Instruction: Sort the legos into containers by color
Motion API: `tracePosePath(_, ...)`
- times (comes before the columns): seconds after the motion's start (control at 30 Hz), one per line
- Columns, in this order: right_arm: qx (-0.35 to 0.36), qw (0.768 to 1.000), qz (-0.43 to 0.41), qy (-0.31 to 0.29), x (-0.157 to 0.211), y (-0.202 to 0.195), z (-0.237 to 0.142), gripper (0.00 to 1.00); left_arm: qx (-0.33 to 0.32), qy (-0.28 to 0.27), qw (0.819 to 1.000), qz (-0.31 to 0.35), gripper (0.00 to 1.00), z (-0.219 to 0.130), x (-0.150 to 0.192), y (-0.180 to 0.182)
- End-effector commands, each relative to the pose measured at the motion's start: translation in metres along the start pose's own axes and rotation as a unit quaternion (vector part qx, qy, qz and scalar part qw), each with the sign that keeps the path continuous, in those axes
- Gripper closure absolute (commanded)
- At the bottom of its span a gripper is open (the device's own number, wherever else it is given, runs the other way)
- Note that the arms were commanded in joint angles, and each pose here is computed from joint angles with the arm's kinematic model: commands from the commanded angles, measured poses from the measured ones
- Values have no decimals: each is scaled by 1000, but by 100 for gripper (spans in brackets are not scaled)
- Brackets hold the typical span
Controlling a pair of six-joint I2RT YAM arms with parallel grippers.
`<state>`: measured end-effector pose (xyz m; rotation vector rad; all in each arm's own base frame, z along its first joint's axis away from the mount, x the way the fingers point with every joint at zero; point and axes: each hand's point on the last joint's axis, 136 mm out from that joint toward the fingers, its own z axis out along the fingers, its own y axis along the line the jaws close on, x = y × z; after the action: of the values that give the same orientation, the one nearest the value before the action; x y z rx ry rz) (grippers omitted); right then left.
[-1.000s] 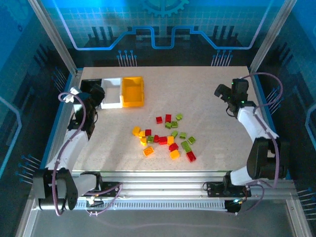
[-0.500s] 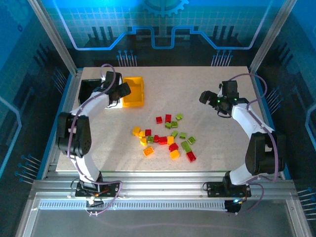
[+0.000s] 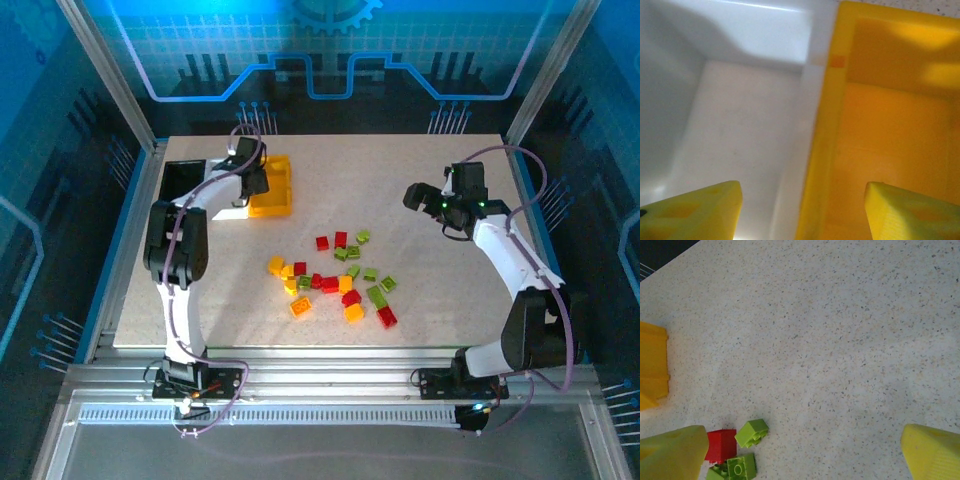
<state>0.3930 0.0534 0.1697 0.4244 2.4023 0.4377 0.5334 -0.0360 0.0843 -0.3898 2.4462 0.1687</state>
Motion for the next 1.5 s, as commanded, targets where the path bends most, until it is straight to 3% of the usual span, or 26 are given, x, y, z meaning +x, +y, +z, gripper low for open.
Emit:
tracePosePath(0.0, 10, 1000, -3, -8, -2, 2, -12, 0, -9, 7, 999, 45, 39, 1, -1, -9)
tracePosePath(0.3, 15, 1000, 3, -22, -8, 2, -19, 0, -2, 48, 997, 67, 66, 7, 15, -27)
tracePosePath(0.53, 23, 999, 9, -21, -5, -2, -20, 0, 55, 53, 994, 81, 99, -5, 34, -88)
tracePosePath(0.67, 23, 999, 10, -24, -4, -3, -23, 0, 78, 53, 993, 78, 100, -15, 38, -126)
tracePosePath(0.83, 32, 999, 12, -28, -2, -7, -28, 0, 84, 80, 993, 25, 100, -32, 50, -167)
tracePosePath(0.97, 35, 999, 15, -29, 1, -11, -31, 0, 72, 82, 994, 29, 100, -46, 65, -195)
tracePosePath(1.17, 38, 999, 22, -27, 6, -18, -35, 0, 43, 102, 993, 28, 100, -63, 97, -206)
tracePosePath(1.47, 43, 999, 24, -6, 18, -24, -34, 0, 50, 104, 993, 29, 100, -98, 132, -224)
